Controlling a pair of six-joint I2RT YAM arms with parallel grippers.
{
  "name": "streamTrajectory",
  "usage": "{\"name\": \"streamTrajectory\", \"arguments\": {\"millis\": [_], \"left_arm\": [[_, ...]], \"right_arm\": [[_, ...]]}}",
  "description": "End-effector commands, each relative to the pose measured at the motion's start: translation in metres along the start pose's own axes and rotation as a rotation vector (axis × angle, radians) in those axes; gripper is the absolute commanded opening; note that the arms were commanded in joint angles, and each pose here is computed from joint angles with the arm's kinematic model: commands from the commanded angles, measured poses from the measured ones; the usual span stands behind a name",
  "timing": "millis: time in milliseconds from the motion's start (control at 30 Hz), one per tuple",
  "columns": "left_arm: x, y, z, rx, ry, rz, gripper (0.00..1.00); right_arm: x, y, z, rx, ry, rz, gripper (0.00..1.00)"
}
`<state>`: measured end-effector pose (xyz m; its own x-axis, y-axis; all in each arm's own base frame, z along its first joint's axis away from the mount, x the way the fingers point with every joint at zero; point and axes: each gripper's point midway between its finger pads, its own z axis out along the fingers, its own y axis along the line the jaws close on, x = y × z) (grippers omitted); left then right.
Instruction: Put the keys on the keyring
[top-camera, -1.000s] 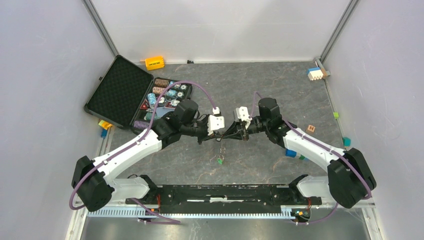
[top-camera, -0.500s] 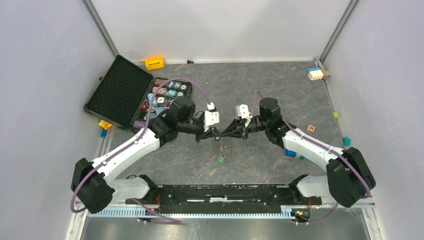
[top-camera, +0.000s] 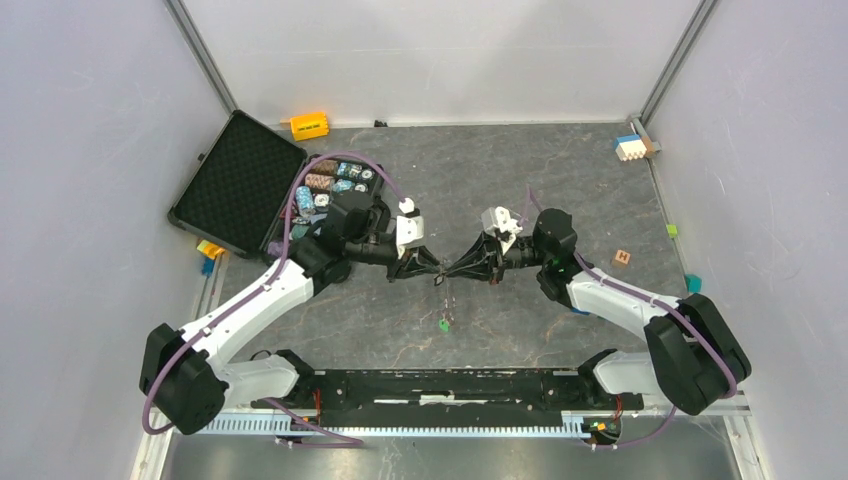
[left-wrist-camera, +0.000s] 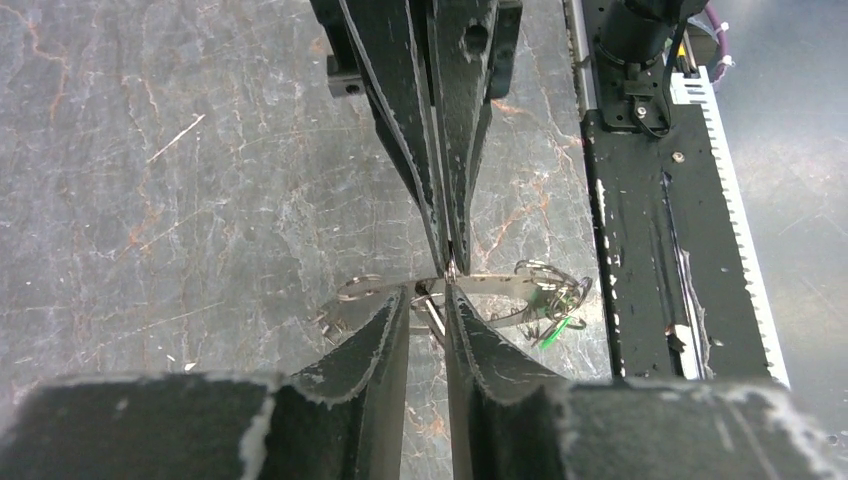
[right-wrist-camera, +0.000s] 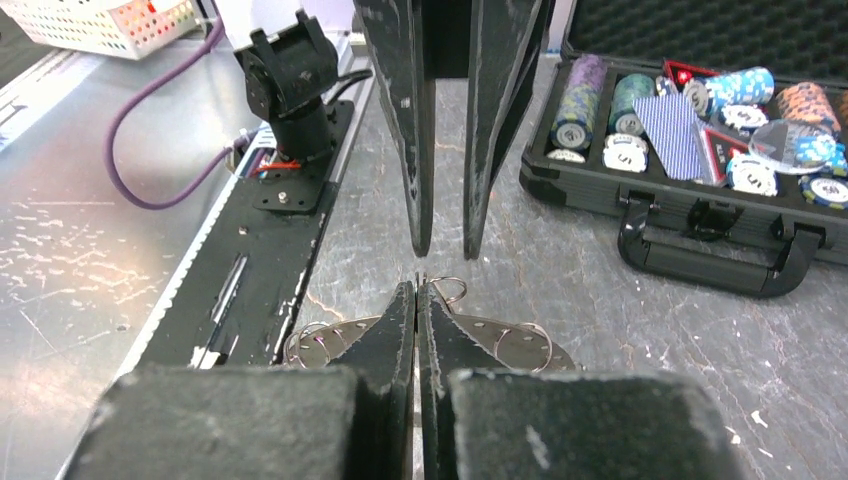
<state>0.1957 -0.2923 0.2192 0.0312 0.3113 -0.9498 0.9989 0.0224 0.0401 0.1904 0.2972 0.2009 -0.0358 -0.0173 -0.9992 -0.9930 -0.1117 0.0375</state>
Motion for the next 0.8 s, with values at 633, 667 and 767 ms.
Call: {"name": "streamTrajectory", "arguments": {"millis": [633, 667, 767], "left_arm": [[0.007, -0.009, 0.003, 0.074, -0.045, 0.134, 0.21], [0.009, -0.007, 0.003, 0.059, -0.034, 0.145, 0.21], [0.016, -0.003, 0.000, 0.029, -0.001, 0.178, 0.20]], "right_arm": [[-0.030, -0.004, -0.001, 0.005, -0.054, -0.083, 0.00], [-0.029, -0.004, -0.001, 0.007, -0.048, -0.084, 0.00], [-0.030, -0.005, -0.001, 0.007, -0.043, -0.088, 0.00]]}}
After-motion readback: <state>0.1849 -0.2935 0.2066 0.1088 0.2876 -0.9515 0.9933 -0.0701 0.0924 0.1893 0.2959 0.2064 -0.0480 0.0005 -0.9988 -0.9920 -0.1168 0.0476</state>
